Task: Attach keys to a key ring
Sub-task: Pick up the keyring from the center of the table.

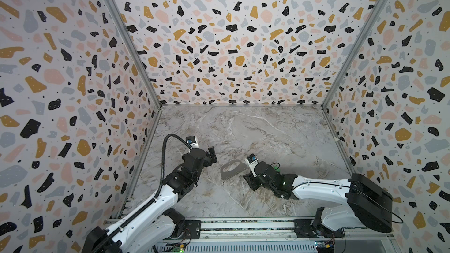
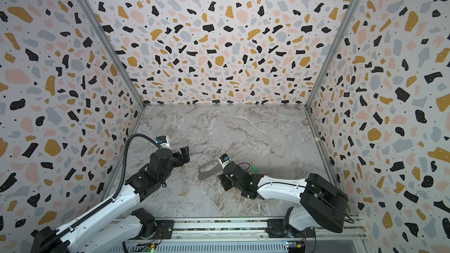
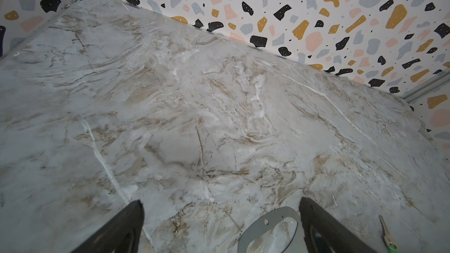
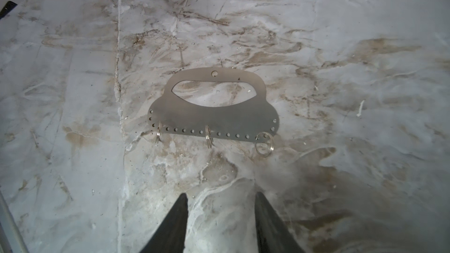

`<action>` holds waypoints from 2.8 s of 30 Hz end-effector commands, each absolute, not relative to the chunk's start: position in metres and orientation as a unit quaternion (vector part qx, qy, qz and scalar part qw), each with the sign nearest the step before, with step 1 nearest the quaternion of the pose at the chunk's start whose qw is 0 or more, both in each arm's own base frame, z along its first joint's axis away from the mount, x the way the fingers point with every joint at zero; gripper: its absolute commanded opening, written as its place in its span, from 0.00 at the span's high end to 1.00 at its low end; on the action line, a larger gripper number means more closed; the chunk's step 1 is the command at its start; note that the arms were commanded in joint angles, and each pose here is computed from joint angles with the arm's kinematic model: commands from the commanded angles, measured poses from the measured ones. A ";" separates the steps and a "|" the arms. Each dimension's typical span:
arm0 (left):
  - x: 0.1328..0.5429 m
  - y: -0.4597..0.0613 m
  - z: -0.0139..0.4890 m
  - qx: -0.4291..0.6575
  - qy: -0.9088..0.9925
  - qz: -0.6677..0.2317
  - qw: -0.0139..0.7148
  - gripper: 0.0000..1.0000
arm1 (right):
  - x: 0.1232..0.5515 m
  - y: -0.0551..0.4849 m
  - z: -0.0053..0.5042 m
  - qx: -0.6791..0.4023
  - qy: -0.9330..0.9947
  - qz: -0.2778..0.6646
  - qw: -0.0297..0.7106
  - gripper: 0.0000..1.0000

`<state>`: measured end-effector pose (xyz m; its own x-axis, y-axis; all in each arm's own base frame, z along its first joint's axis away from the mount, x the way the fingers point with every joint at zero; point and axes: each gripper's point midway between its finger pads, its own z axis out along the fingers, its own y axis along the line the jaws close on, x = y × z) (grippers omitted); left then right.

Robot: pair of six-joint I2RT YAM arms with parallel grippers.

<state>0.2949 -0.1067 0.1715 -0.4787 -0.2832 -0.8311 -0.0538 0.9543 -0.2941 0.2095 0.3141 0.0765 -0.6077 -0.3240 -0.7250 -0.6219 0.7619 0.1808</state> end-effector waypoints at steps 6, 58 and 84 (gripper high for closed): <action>0.302 -0.114 0.193 -0.094 0.841 -0.128 0.517 0.00 | 0.216 0.352 0.086 -0.287 0.856 0.234 0.360 0.62; 0.300 -0.116 0.189 -0.082 0.851 -0.118 0.504 0.00 | 0.232 0.366 0.046 -0.287 0.879 0.182 0.333 0.80; 0.287 -0.141 0.230 -0.030 0.829 -0.164 0.534 0.04 | 0.233 0.369 0.100 -0.366 0.820 0.197 0.393 1.00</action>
